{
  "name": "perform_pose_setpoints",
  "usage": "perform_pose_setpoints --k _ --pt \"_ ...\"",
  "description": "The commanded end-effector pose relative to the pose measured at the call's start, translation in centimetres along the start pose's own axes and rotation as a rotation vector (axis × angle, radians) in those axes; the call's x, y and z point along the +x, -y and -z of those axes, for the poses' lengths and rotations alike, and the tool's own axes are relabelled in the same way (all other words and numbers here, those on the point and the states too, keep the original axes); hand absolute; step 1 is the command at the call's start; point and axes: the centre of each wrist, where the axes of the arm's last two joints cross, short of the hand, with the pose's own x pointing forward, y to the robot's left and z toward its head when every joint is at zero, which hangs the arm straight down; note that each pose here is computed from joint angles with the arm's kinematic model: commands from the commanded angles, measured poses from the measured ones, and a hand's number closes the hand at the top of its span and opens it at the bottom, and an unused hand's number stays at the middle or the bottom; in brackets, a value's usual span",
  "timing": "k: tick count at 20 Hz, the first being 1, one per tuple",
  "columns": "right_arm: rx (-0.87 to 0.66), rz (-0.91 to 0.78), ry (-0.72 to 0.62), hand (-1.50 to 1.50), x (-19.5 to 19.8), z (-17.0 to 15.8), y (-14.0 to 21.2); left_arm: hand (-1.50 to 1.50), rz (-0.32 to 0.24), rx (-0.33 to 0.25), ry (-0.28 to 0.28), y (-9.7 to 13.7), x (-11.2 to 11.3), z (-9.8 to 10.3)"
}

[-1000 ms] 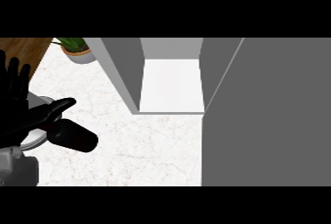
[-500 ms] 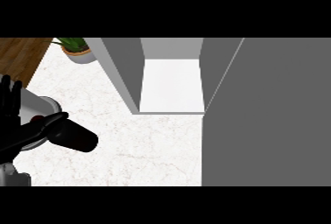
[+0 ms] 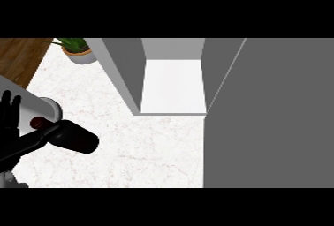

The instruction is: Pick up the wine, place it into the cabinet and close the cabinet

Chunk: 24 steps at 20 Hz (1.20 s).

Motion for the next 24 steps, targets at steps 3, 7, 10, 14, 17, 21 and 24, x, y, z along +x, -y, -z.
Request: perform_pose_setpoints --k 3,7,10,14,17,21,24 --pt "-0.016 0.001 0.007 -1.50 0.1 1.0 0.0 -1.50 0.012 0.020 -0.027 -2.8 -1.5 0.4" --pt "0.018 -0.003 0.011 -1.50 -0.5 0.3 -0.7 -1.50 0.008 0.032 -0.042 -4.5 -4.1 -0.9" --pt "0.041 -0.007 0.011 -1.50 -1.2 0.6 -0.9 -1.50 0.027 0.033 -0.050 -3.7 -4.4 -2.2" --pt "0.007 0.002 0.005 -1.50 1.7 -0.3 -1.1 -1.50 0.058 0.013 -0.075 -4.0 -6.1 -1.5" --pt "0.021 0.016 0.013 -1.50 -1.1 1.1 -1.1 -1.50 0.030 0.014 -0.102 -5.4 -9.6 -2.2" --pt "0.004 -0.013 0.002 -1.50 1.7 -0.6 -0.2 -1.50 0.042 0.006 -0.110 -4.4 -8.3 -2.5" --pt "0.004 -0.012 0.016 -1.50 2.1 -0.5 -0.4 -1.50 0.038 0.010 -0.104 -7.4 -10.8 -1.5"
